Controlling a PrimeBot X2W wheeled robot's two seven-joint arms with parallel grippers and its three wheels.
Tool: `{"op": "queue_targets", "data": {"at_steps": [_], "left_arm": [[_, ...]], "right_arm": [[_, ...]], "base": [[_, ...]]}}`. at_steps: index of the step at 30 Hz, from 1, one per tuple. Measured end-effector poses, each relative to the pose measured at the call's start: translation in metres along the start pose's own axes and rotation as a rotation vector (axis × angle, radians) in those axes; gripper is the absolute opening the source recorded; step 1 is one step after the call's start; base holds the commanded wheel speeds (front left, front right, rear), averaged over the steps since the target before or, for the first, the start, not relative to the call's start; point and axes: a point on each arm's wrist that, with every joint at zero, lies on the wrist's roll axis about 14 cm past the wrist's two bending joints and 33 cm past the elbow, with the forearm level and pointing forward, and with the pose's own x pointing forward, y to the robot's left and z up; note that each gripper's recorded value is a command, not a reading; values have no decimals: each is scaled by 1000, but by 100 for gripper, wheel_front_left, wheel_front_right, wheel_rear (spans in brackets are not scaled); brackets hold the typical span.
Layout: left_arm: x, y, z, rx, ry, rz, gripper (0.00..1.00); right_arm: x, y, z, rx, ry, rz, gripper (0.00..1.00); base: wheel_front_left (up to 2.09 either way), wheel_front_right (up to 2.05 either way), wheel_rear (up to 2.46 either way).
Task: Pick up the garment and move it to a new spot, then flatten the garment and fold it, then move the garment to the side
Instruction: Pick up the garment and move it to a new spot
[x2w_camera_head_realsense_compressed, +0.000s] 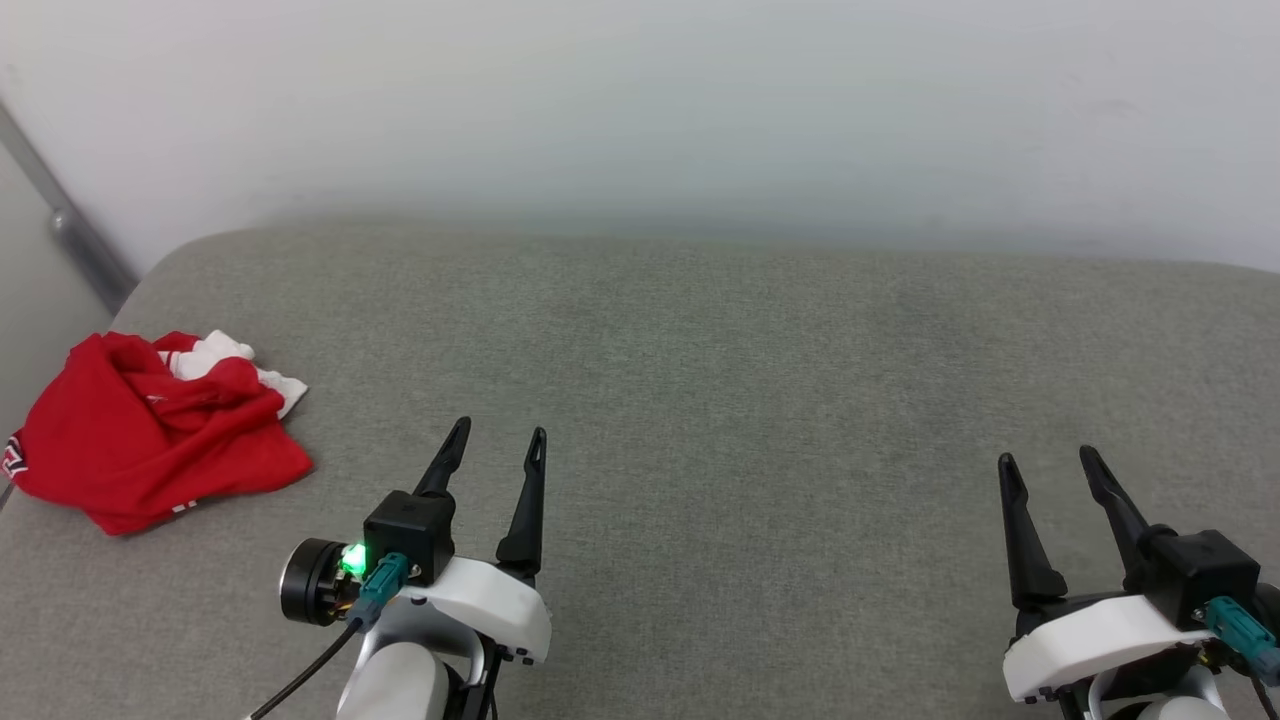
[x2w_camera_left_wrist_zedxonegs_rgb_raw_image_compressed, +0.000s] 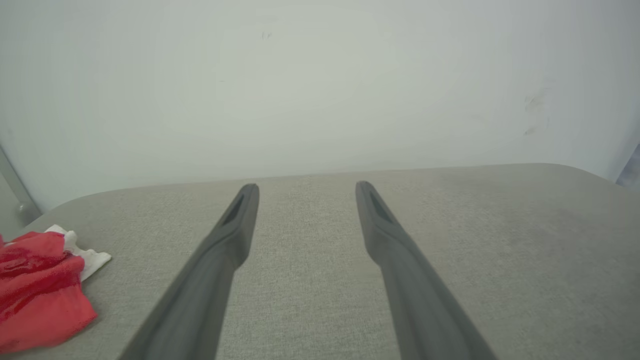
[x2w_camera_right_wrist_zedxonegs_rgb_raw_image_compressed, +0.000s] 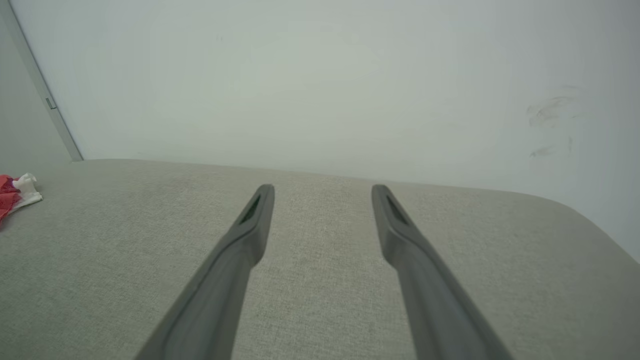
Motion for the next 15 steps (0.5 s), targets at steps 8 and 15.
{"op": "queue_targets", "data": {"at_steps": [8, 15], "left_arm": [[-15, 33, 6, -6, -11, 111, 100], [-43, 78, 12, 0, -25, 263, 100]], "right_arm": [[16, 32, 1, 22, -9, 94, 100], [34, 75, 3, 48, -20, 218, 100]], "base": [[0, 0, 0], [0, 0, 0]]}}
